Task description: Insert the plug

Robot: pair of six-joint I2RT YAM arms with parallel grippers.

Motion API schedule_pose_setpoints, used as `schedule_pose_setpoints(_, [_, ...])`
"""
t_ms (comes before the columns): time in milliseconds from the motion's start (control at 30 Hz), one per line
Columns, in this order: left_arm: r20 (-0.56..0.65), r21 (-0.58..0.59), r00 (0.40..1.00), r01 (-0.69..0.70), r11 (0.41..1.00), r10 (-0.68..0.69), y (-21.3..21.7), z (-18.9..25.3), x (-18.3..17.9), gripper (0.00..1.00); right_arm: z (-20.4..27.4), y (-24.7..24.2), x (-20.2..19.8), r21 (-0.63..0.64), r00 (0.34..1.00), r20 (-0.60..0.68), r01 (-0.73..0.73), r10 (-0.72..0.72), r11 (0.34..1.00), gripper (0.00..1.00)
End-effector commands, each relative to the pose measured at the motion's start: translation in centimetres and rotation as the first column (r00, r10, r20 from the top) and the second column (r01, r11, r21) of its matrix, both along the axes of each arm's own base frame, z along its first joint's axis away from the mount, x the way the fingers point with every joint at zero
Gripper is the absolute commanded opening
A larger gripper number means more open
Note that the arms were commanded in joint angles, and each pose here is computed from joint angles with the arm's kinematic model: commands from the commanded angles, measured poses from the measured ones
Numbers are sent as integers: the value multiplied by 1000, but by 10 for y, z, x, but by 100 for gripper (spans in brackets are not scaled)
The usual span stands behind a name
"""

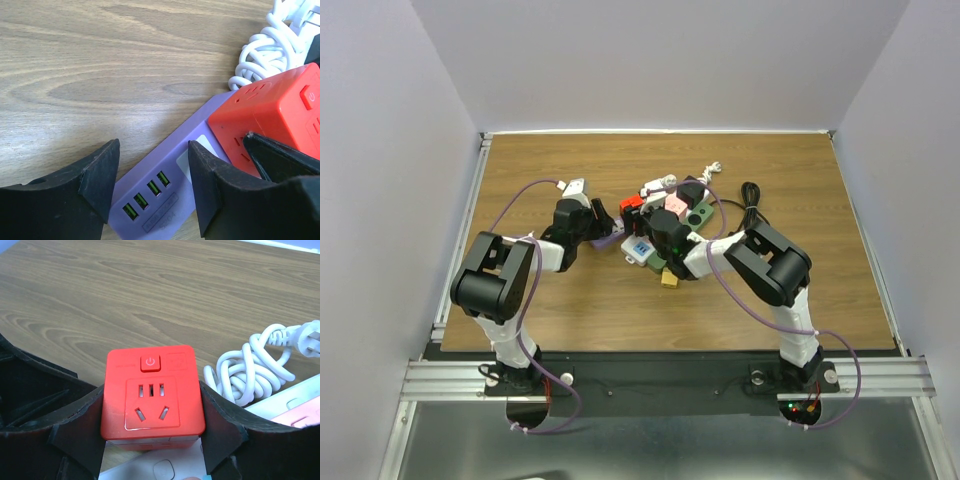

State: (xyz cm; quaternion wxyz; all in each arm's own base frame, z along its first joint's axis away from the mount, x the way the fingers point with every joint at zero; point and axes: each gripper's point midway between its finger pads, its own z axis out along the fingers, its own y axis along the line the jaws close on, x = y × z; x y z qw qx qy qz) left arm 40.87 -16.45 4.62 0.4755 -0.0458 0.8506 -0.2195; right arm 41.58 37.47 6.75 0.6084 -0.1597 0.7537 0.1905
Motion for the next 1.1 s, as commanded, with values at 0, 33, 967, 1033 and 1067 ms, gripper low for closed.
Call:
schedule_pose_setpoints(0, [-2,5,1000,-24,1000,24,0,3,6,0,-231,-84,-202,-415,688,-722,-356,-66,837,0])
schedule_pose_setpoints(33, [4,2,1000,-27,1000,27,1,6,9,0,-230,-83,-202,-415,686,-725,-357,-67,837,0])
schedule_pose_setpoints(967, [153,-97,969,-181,979,194,45,69,-64,23,-185,-7,-125,-391,830,-556,-220,-39,894,0])
schedule_pose_setpoints(1033, [146,-103,973,-167,981,181,42,65,-69,25,-180,-3,-118,-386,839,-543,-209,-39,898,0])
schedule_pose_setpoints(1067, [145,-104,973,-166,981,180,42,64,-70,25,-178,-1,-115,-385,842,-538,-211,-33,899,0])
